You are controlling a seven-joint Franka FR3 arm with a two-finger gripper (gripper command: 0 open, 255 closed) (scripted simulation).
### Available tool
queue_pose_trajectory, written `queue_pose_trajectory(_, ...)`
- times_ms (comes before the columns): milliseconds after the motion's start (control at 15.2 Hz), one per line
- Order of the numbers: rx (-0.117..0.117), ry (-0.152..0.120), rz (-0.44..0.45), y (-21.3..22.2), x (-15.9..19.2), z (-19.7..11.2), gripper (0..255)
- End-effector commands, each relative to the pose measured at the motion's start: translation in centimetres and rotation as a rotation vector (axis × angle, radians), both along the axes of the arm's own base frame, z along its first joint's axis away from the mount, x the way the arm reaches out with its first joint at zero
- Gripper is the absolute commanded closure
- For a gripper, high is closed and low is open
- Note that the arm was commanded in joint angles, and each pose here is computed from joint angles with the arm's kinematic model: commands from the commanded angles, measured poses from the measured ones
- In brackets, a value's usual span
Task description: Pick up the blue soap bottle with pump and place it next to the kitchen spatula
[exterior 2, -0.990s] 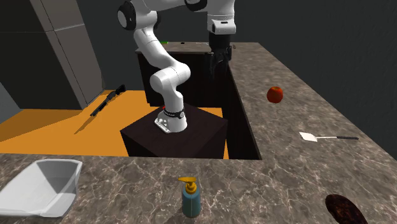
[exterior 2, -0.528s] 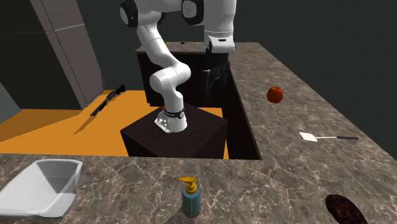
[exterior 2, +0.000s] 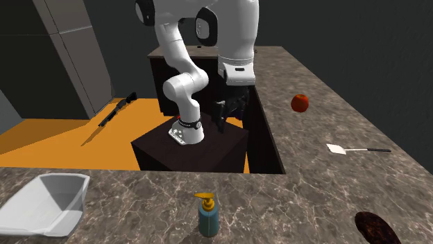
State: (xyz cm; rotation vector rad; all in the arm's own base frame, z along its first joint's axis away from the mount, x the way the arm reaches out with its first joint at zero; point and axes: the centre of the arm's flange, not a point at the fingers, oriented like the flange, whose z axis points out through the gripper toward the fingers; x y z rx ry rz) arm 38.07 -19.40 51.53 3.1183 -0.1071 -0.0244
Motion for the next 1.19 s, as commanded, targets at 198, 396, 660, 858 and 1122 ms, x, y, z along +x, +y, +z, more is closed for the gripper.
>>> queue_pose_trajectory(198, -0.016, 0.010, -0.004, -5.8, 2.2, -2.5, 0)
queue_pose_trajectory(396, -0.024, 0.016, -0.006, -9.1, 3.7, -4.0, 0)
queue_pose_trajectory(660, -0.036, 0.024, -0.010, -13.6, 5.6, -5.8, 0)
queue_pose_trajectory(858, -0.045, 0.029, -0.012, -16.9, 7.0, -7.2, 0)
queue_pose_trajectory(1122, -0.046, 0.030, -0.012, -17.5, 7.2, -9.0, 0)
